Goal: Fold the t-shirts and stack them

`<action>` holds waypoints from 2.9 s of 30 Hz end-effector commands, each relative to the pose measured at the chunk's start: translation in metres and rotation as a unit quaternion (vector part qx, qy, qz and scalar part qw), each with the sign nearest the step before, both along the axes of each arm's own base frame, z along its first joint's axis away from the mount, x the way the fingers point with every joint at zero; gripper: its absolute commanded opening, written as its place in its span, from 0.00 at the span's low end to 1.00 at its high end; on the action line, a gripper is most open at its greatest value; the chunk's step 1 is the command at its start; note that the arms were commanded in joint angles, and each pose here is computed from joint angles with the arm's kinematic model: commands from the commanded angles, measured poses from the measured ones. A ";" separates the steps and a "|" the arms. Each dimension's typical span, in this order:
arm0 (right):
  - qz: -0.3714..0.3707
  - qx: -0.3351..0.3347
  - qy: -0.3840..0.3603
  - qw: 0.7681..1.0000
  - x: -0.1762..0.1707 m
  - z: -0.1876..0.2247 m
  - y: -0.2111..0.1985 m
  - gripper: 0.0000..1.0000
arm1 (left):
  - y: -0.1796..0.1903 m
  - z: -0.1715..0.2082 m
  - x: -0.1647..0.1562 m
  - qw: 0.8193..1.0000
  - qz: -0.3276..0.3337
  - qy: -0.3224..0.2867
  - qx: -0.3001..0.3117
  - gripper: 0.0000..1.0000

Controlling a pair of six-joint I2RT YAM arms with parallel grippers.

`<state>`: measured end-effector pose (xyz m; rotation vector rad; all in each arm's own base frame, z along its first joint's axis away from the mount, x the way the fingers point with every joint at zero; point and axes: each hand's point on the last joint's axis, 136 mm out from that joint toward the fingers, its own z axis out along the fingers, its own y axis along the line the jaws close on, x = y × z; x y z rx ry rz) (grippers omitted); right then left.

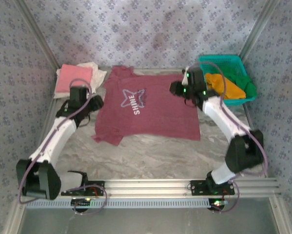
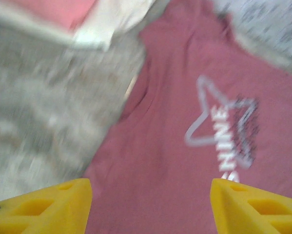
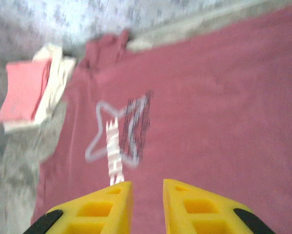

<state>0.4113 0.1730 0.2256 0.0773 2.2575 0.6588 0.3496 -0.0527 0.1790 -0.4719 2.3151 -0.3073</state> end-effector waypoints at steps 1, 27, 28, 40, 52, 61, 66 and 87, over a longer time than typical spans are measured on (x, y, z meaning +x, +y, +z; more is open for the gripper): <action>-0.016 -0.030 0.051 0.998 -0.042 -0.073 -0.028 0.27 | 0.010 -0.062 -0.061 0.993 0.038 0.111 -0.018 0.63; -0.093 -0.017 0.144 0.985 -0.097 -0.148 -0.080 0.27 | 0.014 -0.147 -0.069 0.984 0.043 0.159 -0.069 0.54; -0.095 -0.016 0.145 0.985 -0.098 -0.149 -0.081 0.27 | 0.014 -0.149 -0.067 0.984 0.039 0.162 -0.068 0.49; -0.108 -0.023 0.152 0.982 -0.096 -0.150 -0.088 0.27 | 0.012 -0.105 -0.078 0.987 0.022 0.150 -0.058 0.11; -0.119 -0.017 0.179 0.977 -0.095 -0.159 -0.095 0.26 | 0.005 -0.102 -0.118 0.973 -0.032 0.227 -0.011 0.37; -0.122 -0.012 0.186 0.975 -0.098 -0.165 -0.097 0.26 | -0.041 -0.101 -0.108 0.980 -0.065 0.180 -0.063 0.36; -0.121 -0.007 0.184 0.975 -0.096 -0.164 -0.095 0.26 | -0.075 -0.119 -0.113 0.968 -0.122 0.218 0.000 0.52; -0.129 -0.009 0.183 0.975 -0.103 -0.168 -0.101 0.26 | -0.091 -0.129 -0.091 0.963 -0.124 0.234 0.053 0.00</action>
